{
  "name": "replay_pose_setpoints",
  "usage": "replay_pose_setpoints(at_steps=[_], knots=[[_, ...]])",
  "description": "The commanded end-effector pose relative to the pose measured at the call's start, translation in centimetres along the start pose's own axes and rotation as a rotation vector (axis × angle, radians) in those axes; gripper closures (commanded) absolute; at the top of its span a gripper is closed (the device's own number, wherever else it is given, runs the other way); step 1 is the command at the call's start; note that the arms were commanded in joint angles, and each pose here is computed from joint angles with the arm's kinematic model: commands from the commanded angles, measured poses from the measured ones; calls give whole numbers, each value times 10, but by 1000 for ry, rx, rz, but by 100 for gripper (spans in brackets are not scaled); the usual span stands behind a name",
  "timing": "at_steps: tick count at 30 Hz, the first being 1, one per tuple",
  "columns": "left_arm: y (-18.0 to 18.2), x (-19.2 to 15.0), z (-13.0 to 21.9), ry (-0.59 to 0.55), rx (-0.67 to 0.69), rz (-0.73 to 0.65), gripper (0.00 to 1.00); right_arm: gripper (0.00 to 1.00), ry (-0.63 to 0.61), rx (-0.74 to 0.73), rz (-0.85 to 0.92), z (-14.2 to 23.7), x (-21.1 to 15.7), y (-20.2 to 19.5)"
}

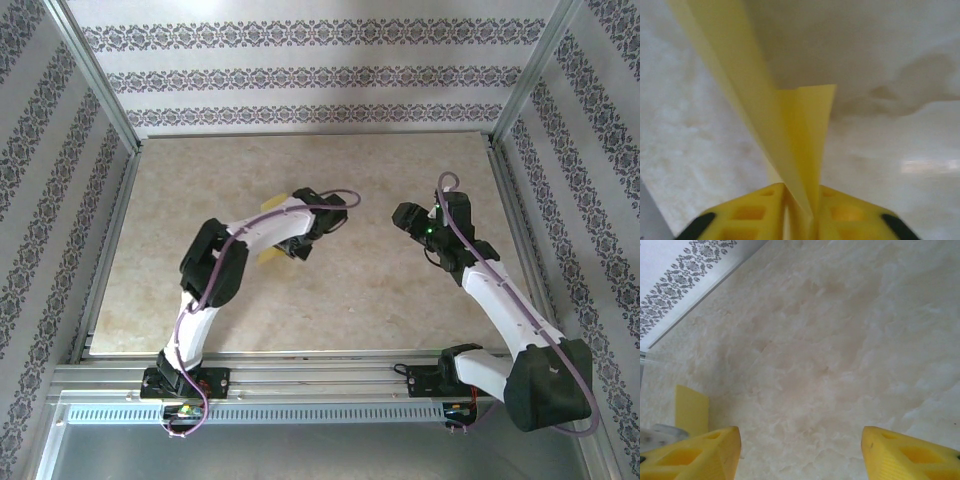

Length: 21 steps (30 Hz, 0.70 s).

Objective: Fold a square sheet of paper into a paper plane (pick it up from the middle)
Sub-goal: Turn over the paper at the center of the table.

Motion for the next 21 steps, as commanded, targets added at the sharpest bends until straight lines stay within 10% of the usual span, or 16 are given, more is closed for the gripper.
replay_pose_setpoints(at_steps=[1, 12, 21], knots=[[-22, 7, 12, -18, -120, 27, 68, 34, -6, -39, -34, 2, -3, -11], [17, 9, 69, -206, -702, 245, 31, 34, 95, 44, -59, -17, -12, -7], [107, -46, 32, -285, -728, 598, 30, 46, 348, 218, 113, -65, -76, 75]])
Point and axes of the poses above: each hand's point on the last joint's axis, 136 mm out from that joint toward the fingers, its own z axis back along the fingers, its own y axis along the line the jaws close on, x = y × z, the point moved 7 cm from there along z, back along the fingers
